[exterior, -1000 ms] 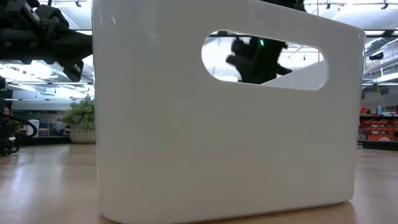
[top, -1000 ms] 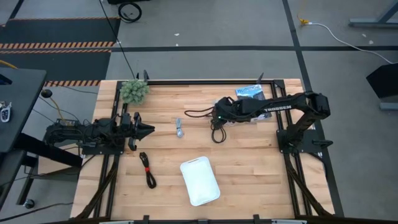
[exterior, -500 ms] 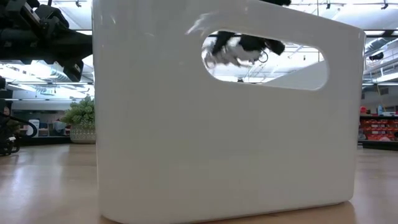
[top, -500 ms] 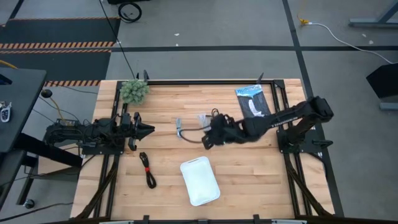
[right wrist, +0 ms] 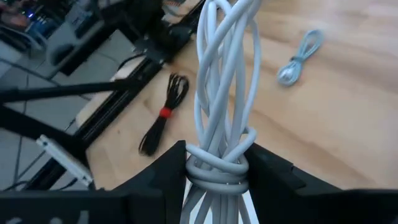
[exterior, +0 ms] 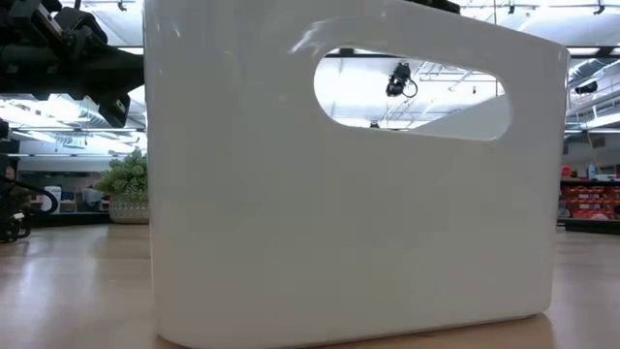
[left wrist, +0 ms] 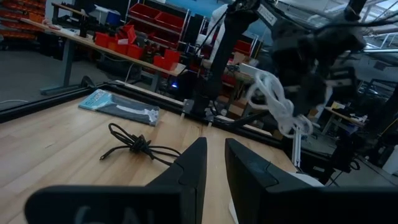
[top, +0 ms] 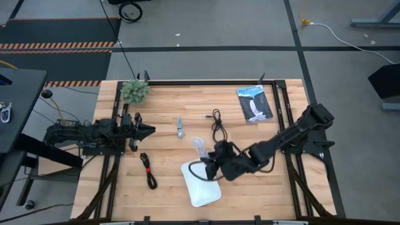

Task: Pick and place USB-C Cables
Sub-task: Put the white charger cable into the white bin

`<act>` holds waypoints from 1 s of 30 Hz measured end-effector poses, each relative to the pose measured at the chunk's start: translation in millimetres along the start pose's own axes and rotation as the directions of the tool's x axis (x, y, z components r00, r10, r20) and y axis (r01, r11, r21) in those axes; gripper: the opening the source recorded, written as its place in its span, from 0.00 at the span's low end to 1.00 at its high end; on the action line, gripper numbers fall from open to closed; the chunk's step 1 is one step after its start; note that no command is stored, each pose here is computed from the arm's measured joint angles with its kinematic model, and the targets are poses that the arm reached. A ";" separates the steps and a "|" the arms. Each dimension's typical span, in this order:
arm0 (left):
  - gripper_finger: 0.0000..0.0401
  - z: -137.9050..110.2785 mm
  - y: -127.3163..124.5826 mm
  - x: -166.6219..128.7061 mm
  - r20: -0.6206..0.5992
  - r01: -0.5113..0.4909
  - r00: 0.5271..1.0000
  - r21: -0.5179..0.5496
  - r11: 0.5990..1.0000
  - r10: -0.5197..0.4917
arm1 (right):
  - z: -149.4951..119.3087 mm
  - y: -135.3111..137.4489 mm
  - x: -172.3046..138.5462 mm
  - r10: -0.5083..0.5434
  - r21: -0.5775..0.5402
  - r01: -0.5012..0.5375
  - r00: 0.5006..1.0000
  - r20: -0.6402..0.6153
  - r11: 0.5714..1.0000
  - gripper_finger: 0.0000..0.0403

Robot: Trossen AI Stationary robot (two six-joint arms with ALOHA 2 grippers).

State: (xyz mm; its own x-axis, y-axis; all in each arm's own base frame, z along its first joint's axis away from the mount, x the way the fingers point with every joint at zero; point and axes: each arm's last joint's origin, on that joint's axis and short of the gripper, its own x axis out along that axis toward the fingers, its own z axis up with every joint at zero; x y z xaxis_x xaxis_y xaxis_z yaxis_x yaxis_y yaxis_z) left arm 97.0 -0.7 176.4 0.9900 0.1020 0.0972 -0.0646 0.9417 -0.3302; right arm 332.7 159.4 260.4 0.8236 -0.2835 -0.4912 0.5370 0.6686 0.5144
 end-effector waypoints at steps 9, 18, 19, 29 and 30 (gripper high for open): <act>0.17 -0.6 0.1 0.4 -0.006 -0.003 1.000 0.001 1.000 0.003 | -38.4 23.5 22.0 0.062 0.026 -0.061 0.998 -0.023 0.998 0.38; 0.17 -0.5 0.1 0.4 -0.005 -0.002 1.000 0.001 1.000 0.002 | -40.8 67.0 35.5 -0.032 0.004 0.032 0.996 -0.081 0.999 0.38; 0.17 -0.4 0.1 0.4 -0.005 -0.002 1.000 0.001 1.000 0.002 | -40.0 71.3 36.2 -0.056 -0.001 0.056 0.994 -0.095 0.998 0.38; 0.17 -0.4 0.1 0.4 -0.005 -0.002 1.000 0.001 1.000 0.002 | -46.7 94.9 49.5 -0.213 -0.011 0.218 0.940 -0.267 0.976 0.38; 0.17 -0.4 0.1 0.4 -0.005 -0.002 1.000 0.001 1.000 0.002 | -47.9 94.0 51.4 -0.232 -0.010 0.239 0.930 -0.285 0.971 0.38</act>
State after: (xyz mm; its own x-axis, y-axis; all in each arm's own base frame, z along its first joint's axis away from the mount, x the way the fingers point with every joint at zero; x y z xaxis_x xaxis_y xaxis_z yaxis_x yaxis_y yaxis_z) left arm 97.5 -0.7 176.0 0.9905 0.1027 0.0920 -0.0670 0.9417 -0.3297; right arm 416.8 240.6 249.8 0.5893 -0.2232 -0.7765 0.7166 0.5883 0.3747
